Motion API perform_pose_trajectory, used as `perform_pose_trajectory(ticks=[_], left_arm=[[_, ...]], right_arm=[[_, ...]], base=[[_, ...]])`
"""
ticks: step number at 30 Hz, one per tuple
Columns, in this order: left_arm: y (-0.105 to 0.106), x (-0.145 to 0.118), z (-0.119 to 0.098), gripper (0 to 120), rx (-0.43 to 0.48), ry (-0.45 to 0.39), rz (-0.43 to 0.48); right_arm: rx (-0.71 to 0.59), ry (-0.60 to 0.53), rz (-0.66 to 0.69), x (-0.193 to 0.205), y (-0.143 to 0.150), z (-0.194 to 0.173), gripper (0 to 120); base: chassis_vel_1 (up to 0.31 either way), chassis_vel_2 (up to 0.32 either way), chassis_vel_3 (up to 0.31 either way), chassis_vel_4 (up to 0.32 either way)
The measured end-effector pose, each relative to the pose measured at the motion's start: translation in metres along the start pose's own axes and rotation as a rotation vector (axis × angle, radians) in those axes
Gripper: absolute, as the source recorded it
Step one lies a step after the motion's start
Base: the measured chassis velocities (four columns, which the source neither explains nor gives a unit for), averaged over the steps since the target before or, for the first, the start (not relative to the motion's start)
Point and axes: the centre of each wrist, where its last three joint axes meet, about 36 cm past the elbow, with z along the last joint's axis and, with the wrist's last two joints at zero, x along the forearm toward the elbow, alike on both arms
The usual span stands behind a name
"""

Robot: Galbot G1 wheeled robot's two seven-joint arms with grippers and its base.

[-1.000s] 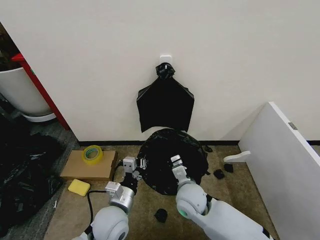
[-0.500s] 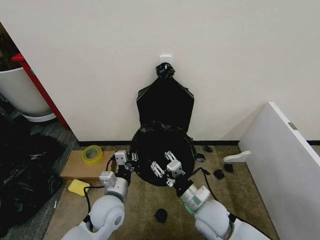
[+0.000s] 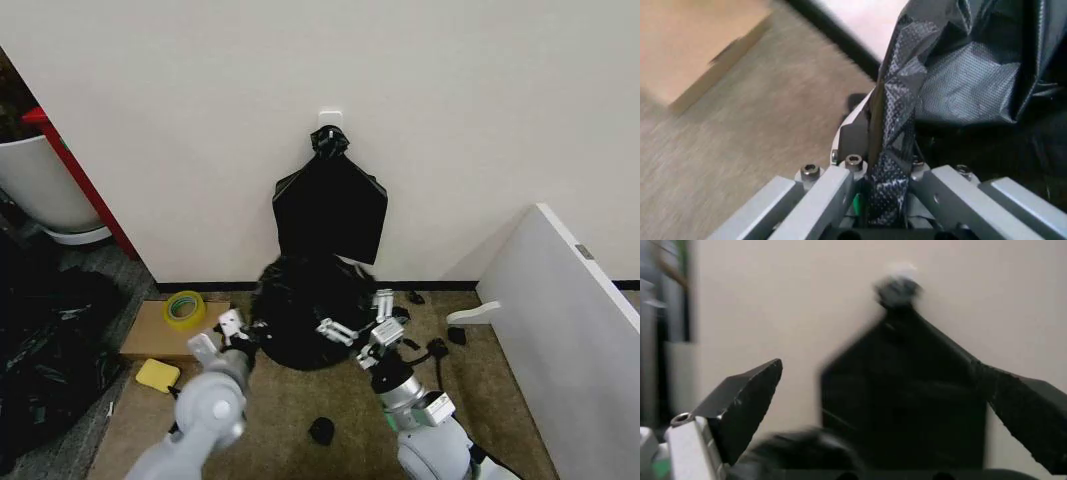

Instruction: Place the garbage bag over the trash bin.

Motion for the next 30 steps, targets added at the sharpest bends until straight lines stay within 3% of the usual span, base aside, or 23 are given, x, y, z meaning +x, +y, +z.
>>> perform_pose_trajectory(ticks=[5,10,24,30], left_arm=[[0.014,0.001,-0.03,0,0.137,0.046,-0.036],[0.024,0.008,-0.048,0,0.193,0.075,-0.034],[0.022,0.016,-0.064,0,0.229,0.167,0.014],[0.019,0.021,-0.069,0,0.225,0.193,0.038]], right_arm=[[0.06,0.099,0.085,0.007,0.002,0.015,100],[0.176,0.143,0.061,0.015,0.001,0.045,100],[0.155,0.13,-0.062,0.023,0.007,0.076,100],[0.211,0.149,-0.07,0.025,0.004,0.095,100]], base=[[0.0,0.0,0.0,0.0],[0.0,0.0,0.0,0.0],[0.0,0.0,0.0,0.0],[0.0,0.0,0.0,0.0]])
